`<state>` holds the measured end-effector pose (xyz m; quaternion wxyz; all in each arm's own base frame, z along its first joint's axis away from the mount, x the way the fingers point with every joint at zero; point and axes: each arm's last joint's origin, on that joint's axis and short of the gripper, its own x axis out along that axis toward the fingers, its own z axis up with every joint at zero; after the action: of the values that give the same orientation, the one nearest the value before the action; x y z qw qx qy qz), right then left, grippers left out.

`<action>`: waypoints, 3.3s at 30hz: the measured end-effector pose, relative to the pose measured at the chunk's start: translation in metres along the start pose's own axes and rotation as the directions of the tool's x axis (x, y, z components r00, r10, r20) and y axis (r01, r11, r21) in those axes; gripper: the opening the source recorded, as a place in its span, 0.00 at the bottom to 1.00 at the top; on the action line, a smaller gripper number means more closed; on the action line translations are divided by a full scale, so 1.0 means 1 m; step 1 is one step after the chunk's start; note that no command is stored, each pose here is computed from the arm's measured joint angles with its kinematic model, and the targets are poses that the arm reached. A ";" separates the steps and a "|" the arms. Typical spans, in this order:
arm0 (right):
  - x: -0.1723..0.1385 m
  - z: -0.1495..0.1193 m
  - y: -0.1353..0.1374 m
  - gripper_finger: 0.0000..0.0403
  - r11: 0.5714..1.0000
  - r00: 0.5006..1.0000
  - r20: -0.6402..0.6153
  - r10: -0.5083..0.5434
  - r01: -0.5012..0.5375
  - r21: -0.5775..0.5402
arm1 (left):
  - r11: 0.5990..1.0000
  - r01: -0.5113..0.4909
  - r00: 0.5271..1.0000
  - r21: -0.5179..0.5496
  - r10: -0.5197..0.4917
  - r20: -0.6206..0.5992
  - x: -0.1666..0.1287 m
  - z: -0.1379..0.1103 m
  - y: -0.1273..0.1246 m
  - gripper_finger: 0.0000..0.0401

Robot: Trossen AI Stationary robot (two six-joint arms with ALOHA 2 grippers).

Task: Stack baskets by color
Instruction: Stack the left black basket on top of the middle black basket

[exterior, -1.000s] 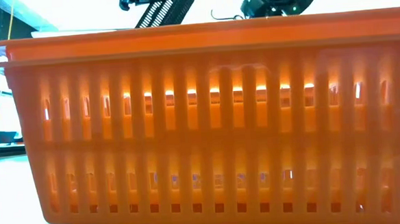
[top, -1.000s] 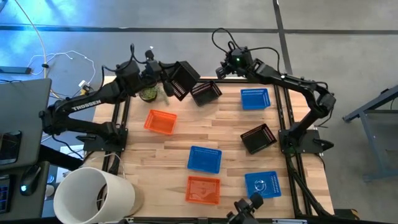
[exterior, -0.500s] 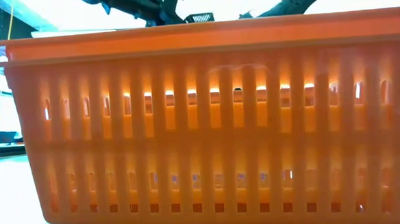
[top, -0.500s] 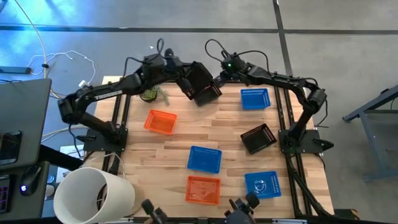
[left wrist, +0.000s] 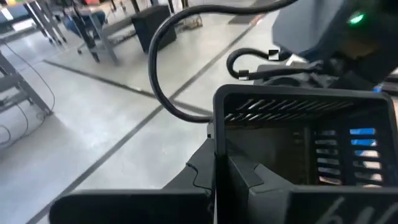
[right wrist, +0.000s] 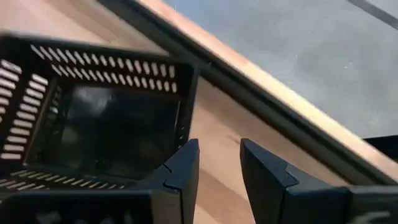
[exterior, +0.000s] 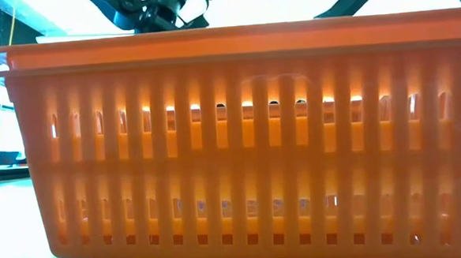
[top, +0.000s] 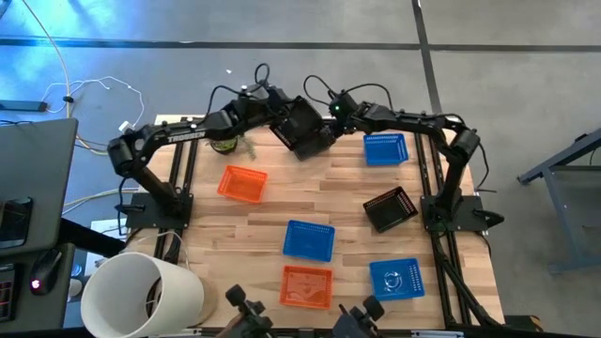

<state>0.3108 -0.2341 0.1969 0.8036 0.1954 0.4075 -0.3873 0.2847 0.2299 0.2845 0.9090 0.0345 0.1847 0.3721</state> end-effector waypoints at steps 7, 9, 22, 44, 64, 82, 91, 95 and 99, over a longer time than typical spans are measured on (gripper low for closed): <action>0.012 -0.008 0.000 0.26 0.999 0.997 -0.055 -0.046 0.046 0.006 | 1.000 0.001 0.998 -0.004 -0.001 -0.056 0.016 -0.016 -0.002 0.00; 0.012 -0.010 -0.001 0.26 0.998 0.995 -0.070 -0.066 0.067 0.016 | 1.000 0.001 0.998 -0.006 -0.002 -0.064 0.018 -0.018 -0.002 0.00; 0.013 -0.017 0.014 0.26 0.999 0.995 -0.100 -0.025 0.027 0.022 | 1.000 0.013 0.999 -0.025 -0.014 -0.048 0.031 -0.027 -0.004 0.00; 0.007 -0.025 0.039 0.26 0.986 0.973 -0.164 0.160 -0.165 -0.022 | 0.996 0.043 0.985 0.074 -0.029 -0.169 0.030 -0.039 -0.004 0.00; -0.088 -0.017 0.022 0.26 0.997 0.996 -0.091 0.011 -0.018 -0.071 | 0.962 0.189 0.970 0.197 -0.152 -0.189 0.028 -0.016 -0.004 0.00; -0.100 -0.021 0.036 0.26 0.994 0.998 -0.066 0.023 -0.030 -0.107 | 0.945 0.256 0.955 0.202 -0.216 -0.201 0.023 0.013 0.000 0.00; -0.102 -0.023 0.042 0.26 0.991 0.997 -0.066 0.032 -0.040 -0.124 | 0.940 0.279 0.943 0.197 -0.229 -0.240 0.031 0.004 -0.005 0.00; -0.103 -0.025 0.046 0.26 0.990 0.997 -0.066 0.039 -0.047 -0.134 | 0.937 0.292 0.932 0.191 -0.235 -0.275 0.043 -0.008 -0.009 0.00; -0.104 -0.027 0.050 0.26 0.988 0.997 -0.067 0.047 -0.056 -0.146 | 0.933 0.305 0.924 0.193 -0.241 -0.298 0.053 -0.019 -0.012 0.00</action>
<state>0.2984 -0.1378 0.2651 0.8124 0.1576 0.4551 -0.3287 0.3203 0.2566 0.2484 0.9080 0.0648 0.3521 0.2177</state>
